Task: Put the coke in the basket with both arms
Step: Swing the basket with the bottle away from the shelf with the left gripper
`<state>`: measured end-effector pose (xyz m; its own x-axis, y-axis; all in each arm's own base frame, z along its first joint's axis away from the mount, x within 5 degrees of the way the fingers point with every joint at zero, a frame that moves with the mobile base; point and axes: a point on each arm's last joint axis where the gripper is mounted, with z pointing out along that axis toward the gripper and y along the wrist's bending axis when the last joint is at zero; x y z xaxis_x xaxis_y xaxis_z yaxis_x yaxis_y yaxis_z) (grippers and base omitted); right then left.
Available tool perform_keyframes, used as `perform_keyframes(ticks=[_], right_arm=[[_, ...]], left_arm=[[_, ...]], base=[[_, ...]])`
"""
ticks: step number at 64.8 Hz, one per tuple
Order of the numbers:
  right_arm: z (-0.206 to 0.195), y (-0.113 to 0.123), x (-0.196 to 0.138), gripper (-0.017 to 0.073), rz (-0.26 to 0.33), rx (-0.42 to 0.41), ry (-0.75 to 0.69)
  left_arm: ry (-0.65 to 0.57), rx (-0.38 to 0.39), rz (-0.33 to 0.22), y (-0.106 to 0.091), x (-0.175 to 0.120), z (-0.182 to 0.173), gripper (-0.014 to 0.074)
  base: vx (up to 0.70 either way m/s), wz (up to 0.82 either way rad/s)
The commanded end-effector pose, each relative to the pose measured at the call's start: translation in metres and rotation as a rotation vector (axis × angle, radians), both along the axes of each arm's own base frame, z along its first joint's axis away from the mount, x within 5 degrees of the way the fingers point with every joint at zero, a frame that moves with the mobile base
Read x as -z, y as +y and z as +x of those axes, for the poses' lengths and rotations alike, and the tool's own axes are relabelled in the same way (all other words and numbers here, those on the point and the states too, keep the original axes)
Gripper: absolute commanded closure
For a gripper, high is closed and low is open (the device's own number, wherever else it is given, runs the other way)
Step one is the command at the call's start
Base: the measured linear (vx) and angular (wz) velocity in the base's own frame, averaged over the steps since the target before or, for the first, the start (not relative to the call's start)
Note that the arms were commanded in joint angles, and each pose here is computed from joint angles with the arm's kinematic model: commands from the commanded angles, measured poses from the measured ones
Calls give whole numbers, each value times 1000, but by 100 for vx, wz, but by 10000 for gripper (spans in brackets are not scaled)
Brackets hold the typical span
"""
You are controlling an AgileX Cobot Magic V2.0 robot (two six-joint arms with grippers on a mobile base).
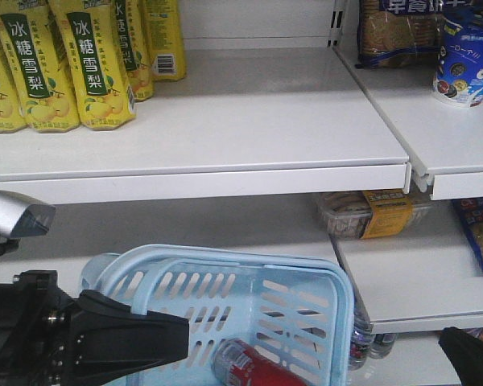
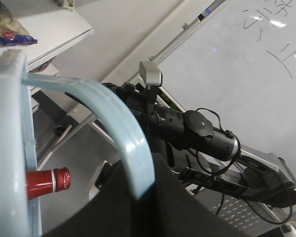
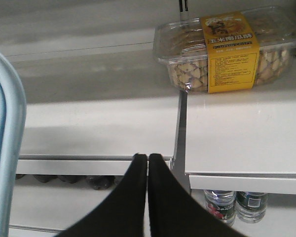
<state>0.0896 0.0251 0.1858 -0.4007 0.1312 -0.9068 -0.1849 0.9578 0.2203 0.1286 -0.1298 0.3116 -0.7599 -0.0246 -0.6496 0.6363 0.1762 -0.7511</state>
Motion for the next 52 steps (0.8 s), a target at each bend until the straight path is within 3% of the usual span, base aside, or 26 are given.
perform_keyframes(ticks=[1,14,34,52], right_arm=[[3,-1,-9,564,-3,15,-28],[3,-1,-8,564,-3,16,-27],[3,-1,-8,564,-3,16,-27],[3,-1,-8,564,-3,16,-27]], left_arm=[[-21,-46,-131,1,-22,1,601],[-57,-144,-112,6,-26,2,601],[-59,-95,-146,6,-28,-7,601],[25,-184,-105,11,0,-7,601]], base=[[0,0],[0,0],[0,0],[0,0]])
